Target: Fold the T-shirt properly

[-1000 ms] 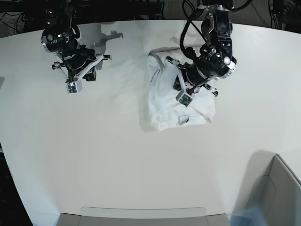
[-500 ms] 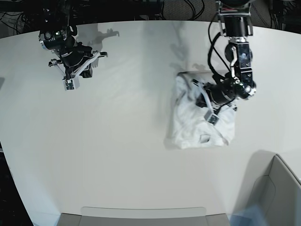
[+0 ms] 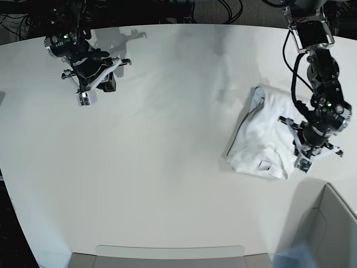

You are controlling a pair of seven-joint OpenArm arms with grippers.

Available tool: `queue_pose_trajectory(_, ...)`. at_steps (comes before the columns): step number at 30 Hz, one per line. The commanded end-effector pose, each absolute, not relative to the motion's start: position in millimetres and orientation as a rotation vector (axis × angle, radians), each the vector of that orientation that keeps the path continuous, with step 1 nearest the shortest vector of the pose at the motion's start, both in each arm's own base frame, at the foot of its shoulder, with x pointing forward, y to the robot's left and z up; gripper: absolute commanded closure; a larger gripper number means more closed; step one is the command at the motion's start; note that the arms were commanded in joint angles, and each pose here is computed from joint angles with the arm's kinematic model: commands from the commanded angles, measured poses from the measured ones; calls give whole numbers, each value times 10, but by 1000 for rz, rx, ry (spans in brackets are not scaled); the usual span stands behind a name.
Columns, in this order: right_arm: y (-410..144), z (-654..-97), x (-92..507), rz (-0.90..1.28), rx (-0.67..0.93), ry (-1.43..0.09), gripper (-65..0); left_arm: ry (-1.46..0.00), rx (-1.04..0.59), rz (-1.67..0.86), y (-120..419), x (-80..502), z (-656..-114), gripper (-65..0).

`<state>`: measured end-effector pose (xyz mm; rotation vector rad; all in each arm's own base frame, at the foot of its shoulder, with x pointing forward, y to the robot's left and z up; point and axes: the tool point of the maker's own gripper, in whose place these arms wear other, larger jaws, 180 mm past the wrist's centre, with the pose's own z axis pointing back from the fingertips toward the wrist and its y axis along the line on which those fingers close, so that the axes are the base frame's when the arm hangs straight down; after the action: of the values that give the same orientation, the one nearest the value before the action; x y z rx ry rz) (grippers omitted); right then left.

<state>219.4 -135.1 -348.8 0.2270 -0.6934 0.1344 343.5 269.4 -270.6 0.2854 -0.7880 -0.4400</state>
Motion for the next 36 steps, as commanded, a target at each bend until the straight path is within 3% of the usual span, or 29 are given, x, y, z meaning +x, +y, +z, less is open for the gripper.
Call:
queue_pose_trajectory(1, -1388, -3457, 2134, 150, 232, -693, -13, -813, 327, -405, 2758, 3385, -2528, 0)
queue_pose_trajectory(4, -1351, -3524, 1884, 144, 316, -619, -13, -775, 381, -301, 2957, 3033, -2487, 0)
queue_pose_trajectory(9, -1266, -3614, 1310, 110, 472, -446, -11, -566, 411, -172, 3384, 2230, -2938, 0)
queue_pose_trajectory(17, -1337, -3752, 278, 30, 518, -155, -10, -263, 455, -112, 3751, 936, -3312, 0)
queue_pose_trajectory(24, -1524, -3823, -462, 82, 416, 38, -10, -88, 359, -101, 3500, -143, -3601, 0)
queue_pose_trajectory(30, -1359, -4022, -736, 387, 309, 89, -11, 79, 109, -50, 3023, -715, -4390, 0)
queue_pose_trajectory(36, -1428, -4632, -851, 549, 220, 186, -11, 167, -48, -85, 2577, -907, -5237, 0)
